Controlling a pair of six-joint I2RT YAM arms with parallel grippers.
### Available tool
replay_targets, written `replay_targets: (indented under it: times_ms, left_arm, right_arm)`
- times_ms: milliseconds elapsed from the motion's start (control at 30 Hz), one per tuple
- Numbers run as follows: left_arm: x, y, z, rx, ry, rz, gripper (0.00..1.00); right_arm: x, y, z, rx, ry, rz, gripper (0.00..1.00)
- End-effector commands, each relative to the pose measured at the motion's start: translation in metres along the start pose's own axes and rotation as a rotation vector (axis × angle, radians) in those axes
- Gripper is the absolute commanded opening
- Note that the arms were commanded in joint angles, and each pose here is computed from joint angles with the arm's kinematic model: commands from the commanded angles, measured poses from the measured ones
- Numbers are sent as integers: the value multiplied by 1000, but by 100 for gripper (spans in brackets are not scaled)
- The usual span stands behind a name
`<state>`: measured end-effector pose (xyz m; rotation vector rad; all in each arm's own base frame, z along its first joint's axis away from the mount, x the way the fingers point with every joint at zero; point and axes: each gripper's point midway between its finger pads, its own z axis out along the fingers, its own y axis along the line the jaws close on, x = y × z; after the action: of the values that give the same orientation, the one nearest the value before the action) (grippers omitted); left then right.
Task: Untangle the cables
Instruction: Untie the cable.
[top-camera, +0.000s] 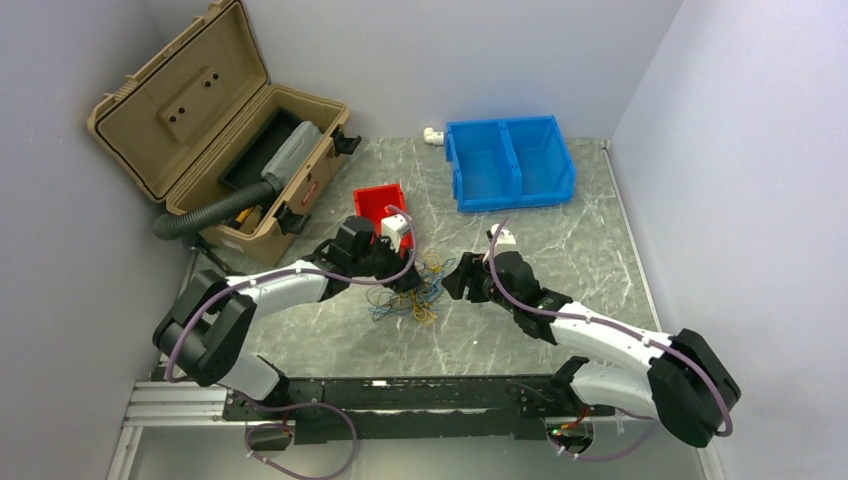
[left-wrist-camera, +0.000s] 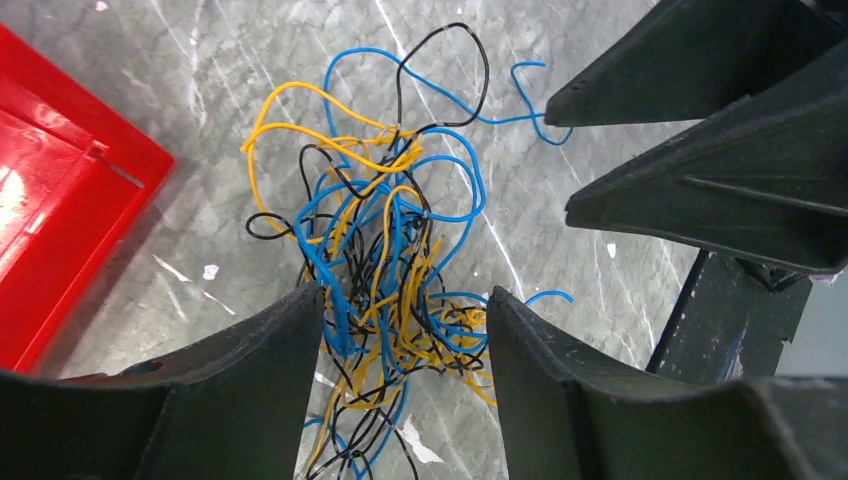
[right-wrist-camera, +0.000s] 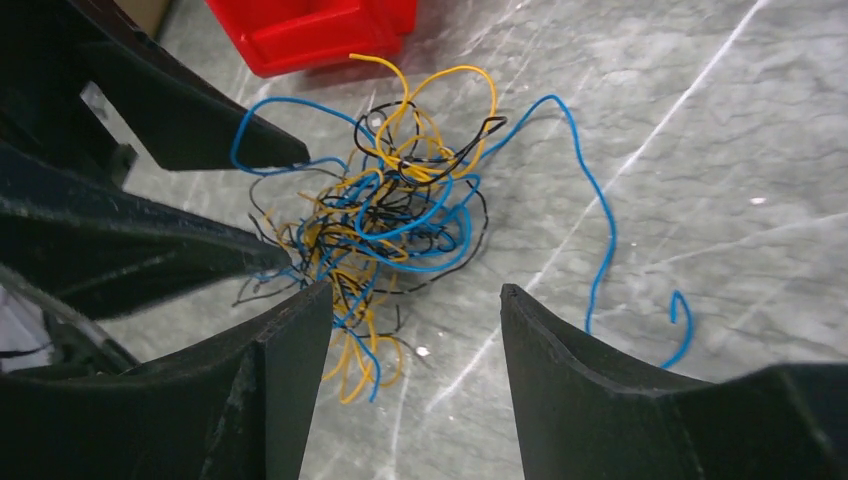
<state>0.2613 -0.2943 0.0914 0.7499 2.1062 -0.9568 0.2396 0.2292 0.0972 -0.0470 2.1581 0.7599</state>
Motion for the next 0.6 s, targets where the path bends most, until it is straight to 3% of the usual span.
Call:
replay_targets:
  times_ms: [0,133,333,467,567]
  left_arm:
    - [-12,-14,4,87,-10,24,66]
    - [1,-3,14,55,64,-14,65]
    - [10,-3,26,87,136,-49,55]
    - [12,-5,30,111,152,-60,40]
    - [12,-8,29,130,147,-55,19]
  right_arm:
    - [-12,22,9,-83,-48,141,63]
    - [1,2,20,37,-15,232,61]
    - [13,5,33,-1,3,318,58]
    - [19,6,47,0,24,336,55]
    - [22,7,57,-9,37,344,51]
